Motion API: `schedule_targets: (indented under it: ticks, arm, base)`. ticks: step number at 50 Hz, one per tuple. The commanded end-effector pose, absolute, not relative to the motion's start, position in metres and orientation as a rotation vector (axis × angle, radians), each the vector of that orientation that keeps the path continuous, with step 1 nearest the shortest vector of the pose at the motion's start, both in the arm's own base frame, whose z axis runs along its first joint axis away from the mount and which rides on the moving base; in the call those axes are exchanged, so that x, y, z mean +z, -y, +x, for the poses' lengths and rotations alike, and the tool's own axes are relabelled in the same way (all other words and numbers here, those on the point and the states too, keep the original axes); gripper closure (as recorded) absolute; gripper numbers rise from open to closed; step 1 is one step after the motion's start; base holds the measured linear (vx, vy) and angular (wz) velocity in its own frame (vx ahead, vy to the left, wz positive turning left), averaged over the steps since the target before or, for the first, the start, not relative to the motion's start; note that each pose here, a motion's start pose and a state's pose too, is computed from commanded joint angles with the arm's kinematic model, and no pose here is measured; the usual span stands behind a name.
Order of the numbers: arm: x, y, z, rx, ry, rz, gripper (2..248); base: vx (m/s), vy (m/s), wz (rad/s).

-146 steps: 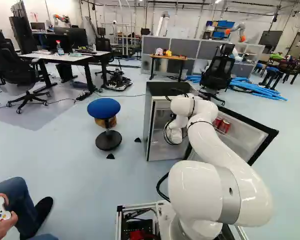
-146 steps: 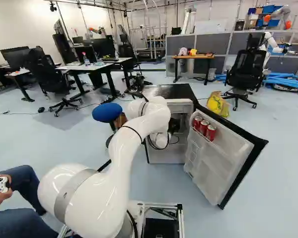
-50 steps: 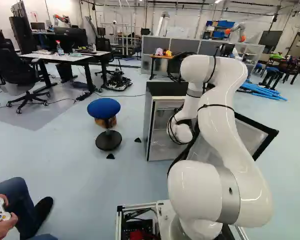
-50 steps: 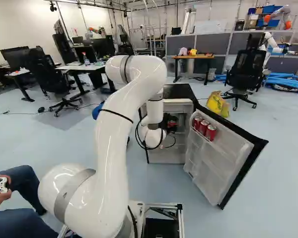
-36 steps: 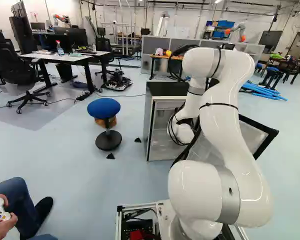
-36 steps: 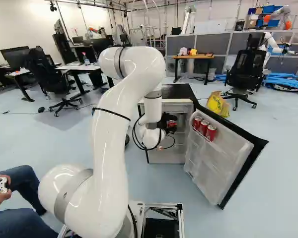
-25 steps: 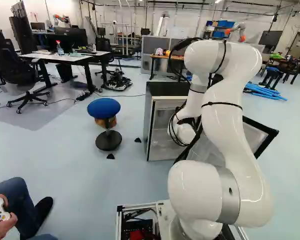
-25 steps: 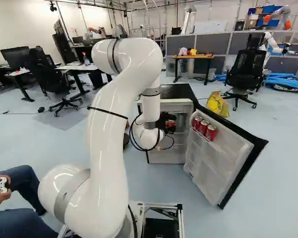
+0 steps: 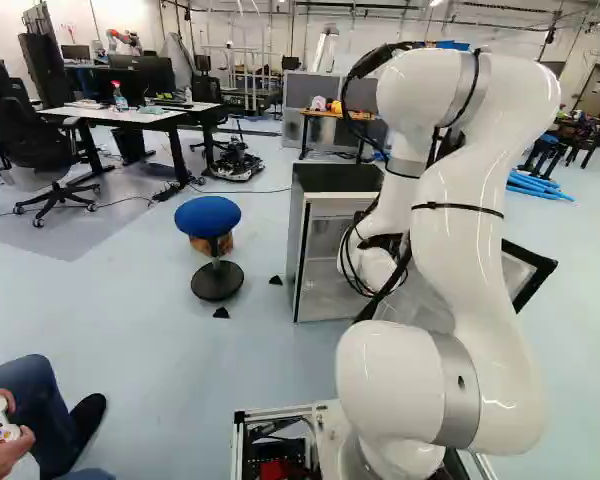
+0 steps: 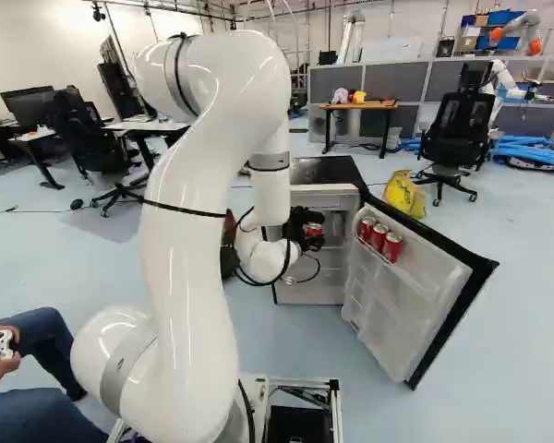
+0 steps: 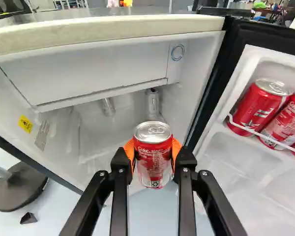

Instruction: Grab a drink from the fridge

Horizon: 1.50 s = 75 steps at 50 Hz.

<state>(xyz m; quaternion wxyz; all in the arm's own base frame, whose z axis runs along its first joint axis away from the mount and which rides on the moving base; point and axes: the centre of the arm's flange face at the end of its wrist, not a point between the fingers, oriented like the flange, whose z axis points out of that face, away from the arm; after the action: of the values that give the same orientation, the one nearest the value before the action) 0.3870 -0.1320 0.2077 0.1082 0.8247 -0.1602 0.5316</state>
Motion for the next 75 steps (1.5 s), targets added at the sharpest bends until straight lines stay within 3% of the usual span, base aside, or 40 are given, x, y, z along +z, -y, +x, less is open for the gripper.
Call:
schedule_targets:
  ticks: [33, 75]
  arm:
    - [0.253, 0.106, 0.328, 1.598, 0.447, 2.419, 155]
    - [0.294, 0.101, 0.318, 1.72, 0.432, 2.328, 155]
  base:
    - [0.0, 0.0, 0.0]
    - [0.0, 0.0, 0.0]
